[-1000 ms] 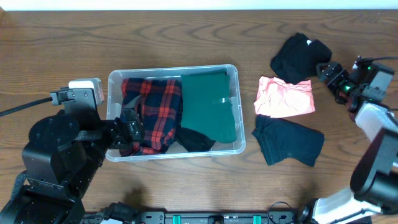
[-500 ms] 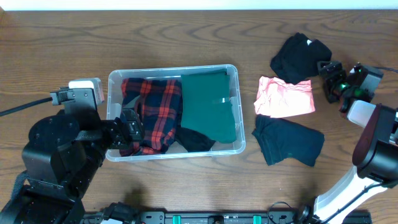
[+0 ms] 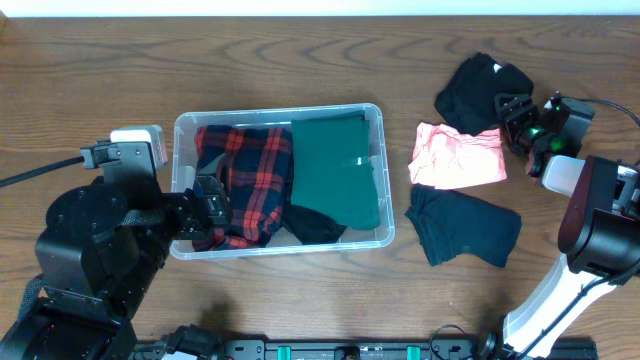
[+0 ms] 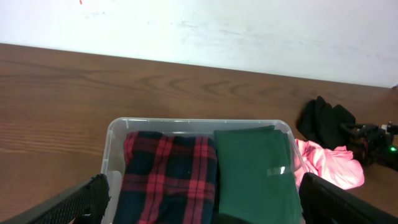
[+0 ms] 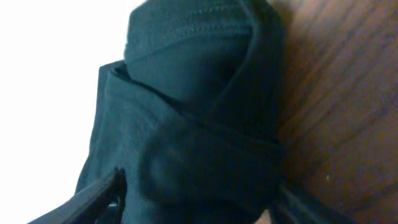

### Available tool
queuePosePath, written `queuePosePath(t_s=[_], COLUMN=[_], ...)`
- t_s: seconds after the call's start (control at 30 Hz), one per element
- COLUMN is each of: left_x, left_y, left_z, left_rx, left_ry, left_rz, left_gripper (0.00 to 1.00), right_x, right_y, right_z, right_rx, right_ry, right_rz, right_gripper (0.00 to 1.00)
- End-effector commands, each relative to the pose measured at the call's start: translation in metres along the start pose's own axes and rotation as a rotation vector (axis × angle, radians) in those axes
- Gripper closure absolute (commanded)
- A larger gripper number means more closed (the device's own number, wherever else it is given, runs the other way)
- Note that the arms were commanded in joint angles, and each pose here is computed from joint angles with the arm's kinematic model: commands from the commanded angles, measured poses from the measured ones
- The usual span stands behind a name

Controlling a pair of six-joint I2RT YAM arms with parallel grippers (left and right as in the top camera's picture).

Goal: Pack container
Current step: 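Grasp and lift the black shirt with the right gripper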

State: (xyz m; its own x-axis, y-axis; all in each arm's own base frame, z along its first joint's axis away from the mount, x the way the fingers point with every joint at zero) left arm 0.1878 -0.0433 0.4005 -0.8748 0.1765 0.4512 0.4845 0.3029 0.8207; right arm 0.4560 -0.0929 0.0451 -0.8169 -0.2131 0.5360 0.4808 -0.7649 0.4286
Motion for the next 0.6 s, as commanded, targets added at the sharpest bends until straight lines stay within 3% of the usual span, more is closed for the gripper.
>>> queuePosePath(t_s=[0.0, 0.3, 0.4, 0.5, 0.57], left_x=[0.002, 0.002, 0.002, 0.002, 0.002], left_y=[0.004, 0.004, 0.004, 0.004, 0.004], left_z=[0.001, 0.001, 0.001, 0.001, 0.001], left_rx=[-0.010, -0.010, -0.010, -0.010, -0.010], left_ry=[0.011, 0.011, 0.011, 0.011, 0.011], left_rz=[-0.016, -0.016, -0.016, -0.016, -0.016], left_gripper=[0.02, 0.02, 0.02, 0.02, 0.02], right_x=[-0.009, -0.007, -0.009, -0.011, -0.011], right_y=[-0.032, -0.030, -0.030, -0.024, -0.020], right_z=[-0.035, -0.044, -0.037, -0.025, -0.019], right_rx=[0.021, 0.098, 0.131, 0.143, 0.105], right_ry=[-0.121, -0.191, -0.144, -0.071, -0.044], right_rz=[0.079, 0.058, 0.063, 0.043, 0.021], right_gripper=[0.40, 0.44, 0.37, 0.37, 0.30])
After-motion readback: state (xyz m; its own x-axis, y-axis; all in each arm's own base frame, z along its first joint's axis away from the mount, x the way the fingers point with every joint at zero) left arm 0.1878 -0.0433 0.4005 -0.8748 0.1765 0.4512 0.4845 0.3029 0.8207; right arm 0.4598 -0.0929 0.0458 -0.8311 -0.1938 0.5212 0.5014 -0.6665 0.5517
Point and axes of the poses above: each gripper's point midway between its finger pads, its own x axis back along the fingers, its own z axis along the line the jaws close on, y = z × x, the point moved 5 cm from there along x, back along the fingers, and after that the axes turned 9 degrees about x, right-handed, at the moved point
